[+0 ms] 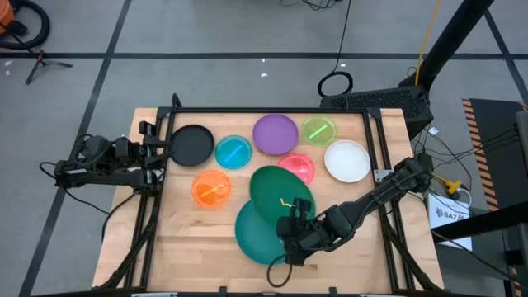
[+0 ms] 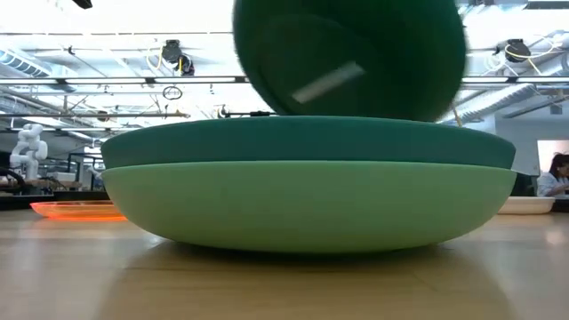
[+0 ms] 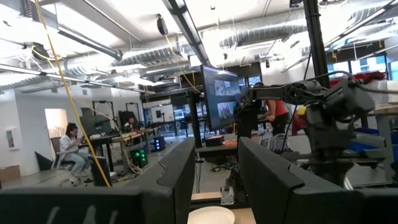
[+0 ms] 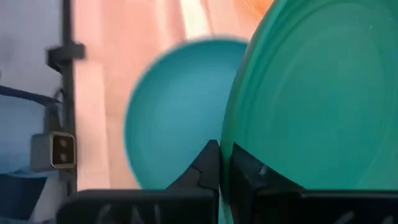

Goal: Stack plastic plates
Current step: Stack the dark green plate on top of the blue plate

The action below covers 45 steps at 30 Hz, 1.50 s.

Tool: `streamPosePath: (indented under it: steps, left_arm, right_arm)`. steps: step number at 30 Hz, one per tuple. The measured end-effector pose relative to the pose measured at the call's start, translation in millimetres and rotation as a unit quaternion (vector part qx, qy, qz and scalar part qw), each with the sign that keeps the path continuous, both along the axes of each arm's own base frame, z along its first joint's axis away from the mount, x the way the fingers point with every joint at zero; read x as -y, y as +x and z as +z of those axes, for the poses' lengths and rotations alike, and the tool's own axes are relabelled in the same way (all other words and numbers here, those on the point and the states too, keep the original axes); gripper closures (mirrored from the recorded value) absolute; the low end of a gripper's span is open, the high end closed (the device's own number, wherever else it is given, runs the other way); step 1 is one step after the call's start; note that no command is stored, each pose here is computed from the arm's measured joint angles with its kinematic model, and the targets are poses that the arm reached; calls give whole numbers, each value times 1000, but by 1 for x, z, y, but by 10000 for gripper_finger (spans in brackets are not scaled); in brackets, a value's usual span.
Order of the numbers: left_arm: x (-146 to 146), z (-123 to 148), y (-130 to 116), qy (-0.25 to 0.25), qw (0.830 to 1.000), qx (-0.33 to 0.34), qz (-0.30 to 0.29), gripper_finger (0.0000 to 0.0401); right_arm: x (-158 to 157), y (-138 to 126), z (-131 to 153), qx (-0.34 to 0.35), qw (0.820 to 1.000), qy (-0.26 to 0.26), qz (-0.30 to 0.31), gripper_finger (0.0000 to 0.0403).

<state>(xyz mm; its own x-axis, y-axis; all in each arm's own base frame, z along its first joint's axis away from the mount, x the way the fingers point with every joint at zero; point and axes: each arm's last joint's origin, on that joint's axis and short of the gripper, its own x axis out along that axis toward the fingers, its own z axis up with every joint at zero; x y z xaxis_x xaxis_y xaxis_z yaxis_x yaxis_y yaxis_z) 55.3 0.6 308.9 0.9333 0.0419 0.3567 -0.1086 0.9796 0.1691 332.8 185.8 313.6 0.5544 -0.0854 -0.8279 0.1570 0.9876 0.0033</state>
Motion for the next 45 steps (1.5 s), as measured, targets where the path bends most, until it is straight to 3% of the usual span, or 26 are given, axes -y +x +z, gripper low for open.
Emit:
streamPosePath:
  steps: [4, 10, 24, 35, 45]
  left_arm:
    - [0, 0, 0, 0, 1000, 0, 0, 270]
    - [0, 0, 0, 0, 1000, -3, 0, 270]
    - [0, 0, 0, 0, 1000, -3, 0, 270]
    - [0, -1, 0, 0, 1000, -3, 0, 270]
    - [0, -1, 0, -2, 1000, -3, -1, 270]
  right_arm:
    - [-5, 7, 5, 34, 998, -1, 53, 400]
    - [-10, 10, 8, 50, 995, 32, 81, 395]
    - [-13, 9, 6, 44, 996, 68, 49, 394]
    - [-26, 25, -30, -10, 994, 82, 69, 393]
    - [-27, 27, -31, -7, 993, 113, 40, 381]
